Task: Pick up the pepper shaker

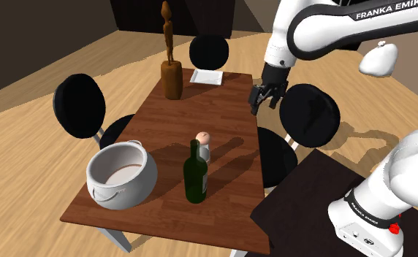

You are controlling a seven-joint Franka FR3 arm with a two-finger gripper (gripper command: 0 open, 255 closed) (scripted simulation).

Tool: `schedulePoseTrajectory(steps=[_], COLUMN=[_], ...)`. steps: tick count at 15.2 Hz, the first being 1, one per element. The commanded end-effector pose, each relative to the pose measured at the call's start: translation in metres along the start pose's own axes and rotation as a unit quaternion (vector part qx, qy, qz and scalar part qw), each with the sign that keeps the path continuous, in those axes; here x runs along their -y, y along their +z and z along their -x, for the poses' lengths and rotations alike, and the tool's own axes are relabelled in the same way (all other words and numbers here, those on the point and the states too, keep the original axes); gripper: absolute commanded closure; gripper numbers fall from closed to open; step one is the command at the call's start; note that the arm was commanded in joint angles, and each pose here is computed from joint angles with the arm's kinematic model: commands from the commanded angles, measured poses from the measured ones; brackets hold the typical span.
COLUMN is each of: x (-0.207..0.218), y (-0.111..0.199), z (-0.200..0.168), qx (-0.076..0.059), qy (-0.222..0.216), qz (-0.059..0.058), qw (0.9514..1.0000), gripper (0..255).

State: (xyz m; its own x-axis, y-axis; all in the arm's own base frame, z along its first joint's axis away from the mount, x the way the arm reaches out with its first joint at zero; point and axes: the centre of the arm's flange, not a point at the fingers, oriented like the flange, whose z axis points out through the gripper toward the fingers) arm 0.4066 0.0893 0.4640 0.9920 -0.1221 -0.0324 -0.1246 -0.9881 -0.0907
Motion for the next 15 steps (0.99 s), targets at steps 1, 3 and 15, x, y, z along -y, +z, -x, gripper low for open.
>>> schedulePoseTrajectory(steps=[1,3,15], x=[0.012,0.024,0.097], y=[0.016,0.034,0.14], z=[-0.015,-0.03,-0.119], qx=[-0.001,-0.002,-0.005], qy=[-0.001,-0.002,-0.007], qz=[-0.002,-0.003,-0.011], qw=[1.0,1.0,0.9999], gripper=[0,0,0])
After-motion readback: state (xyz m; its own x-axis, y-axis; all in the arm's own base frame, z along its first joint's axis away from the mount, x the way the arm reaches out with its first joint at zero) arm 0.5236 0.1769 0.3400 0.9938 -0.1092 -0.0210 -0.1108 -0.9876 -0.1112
